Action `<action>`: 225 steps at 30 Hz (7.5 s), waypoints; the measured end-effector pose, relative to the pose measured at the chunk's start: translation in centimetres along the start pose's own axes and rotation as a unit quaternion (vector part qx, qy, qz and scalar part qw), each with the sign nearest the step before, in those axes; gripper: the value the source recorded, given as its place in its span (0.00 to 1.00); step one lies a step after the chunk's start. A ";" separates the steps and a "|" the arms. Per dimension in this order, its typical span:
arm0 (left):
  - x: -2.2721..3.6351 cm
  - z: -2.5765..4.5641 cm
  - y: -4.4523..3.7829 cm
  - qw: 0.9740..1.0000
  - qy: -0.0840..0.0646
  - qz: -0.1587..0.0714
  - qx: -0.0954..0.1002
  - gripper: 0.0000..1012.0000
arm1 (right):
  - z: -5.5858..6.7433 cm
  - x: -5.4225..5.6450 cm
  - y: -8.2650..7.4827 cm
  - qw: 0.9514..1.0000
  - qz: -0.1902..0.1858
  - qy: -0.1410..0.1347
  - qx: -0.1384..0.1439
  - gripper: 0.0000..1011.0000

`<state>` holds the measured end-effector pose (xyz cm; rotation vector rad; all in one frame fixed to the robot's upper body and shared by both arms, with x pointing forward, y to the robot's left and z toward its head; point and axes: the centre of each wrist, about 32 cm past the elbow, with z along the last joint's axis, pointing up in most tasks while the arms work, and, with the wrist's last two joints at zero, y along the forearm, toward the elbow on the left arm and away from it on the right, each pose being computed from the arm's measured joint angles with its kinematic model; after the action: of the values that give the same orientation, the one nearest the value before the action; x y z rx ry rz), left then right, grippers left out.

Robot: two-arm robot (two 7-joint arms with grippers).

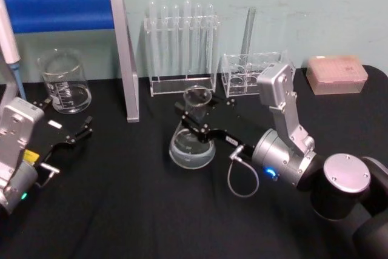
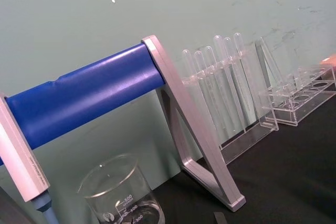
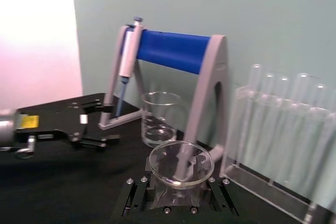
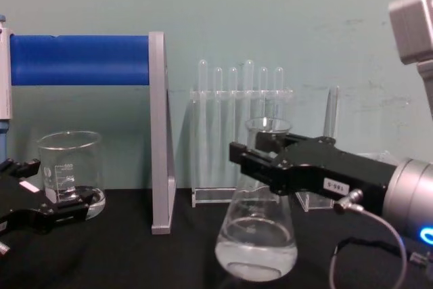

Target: Grasp the erlenmeyer flask with one hand, shake it three times, then place it back.

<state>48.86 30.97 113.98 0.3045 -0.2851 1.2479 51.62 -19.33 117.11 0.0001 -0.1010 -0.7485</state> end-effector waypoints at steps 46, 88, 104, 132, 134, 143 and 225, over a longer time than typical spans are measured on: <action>0.00 0.00 0.00 1.000 0.000 0.000 0.000 0.99 | 0.0 -0.7 -0.2 1.000 0.009 0.002 0.001 0.45; 0.00 0.00 0.00 1.000 0.000 0.000 0.000 0.99 | 0.3 2.0 -1.1 0.997 -0.078 -0.003 -0.002 0.45; 0.00 0.00 0.00 1.000 0.000 0.000 0.000 0.99 | 0.4 -1.9 0.1 0.999 0.034 0.008 0.000 0.45; 0.00 0.00 0.00 1.000 0.000 0.000 0.000 0.99 | 0.4 -2.2 0.0 0.999 0.040 0.006 0.000 0.45; 0.00 0.00 0.00 1.000 0.000 0.000 0.000 0.99 | 0.3 -1.7 -0.1 1.000 0.019 0.004 -0.002 0.45; 0.00 0.00 0.00 1.000 0.000 0.000 0.000 0.99 | 0.2 0.4 -0.5 0.998 -0.069 0.001 -0.011 0.45; 0.00 0.00 0.00 1.000 0.000 0.000 0.000 0.99 | 0.6 -3.6 0.5 0.999 0.027 0.000 -0.029 0.45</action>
<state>48.86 30.97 113.98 0.3045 -0.2850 1.2479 49.24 -16.52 117.41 -0.0583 -0.0782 -0.6976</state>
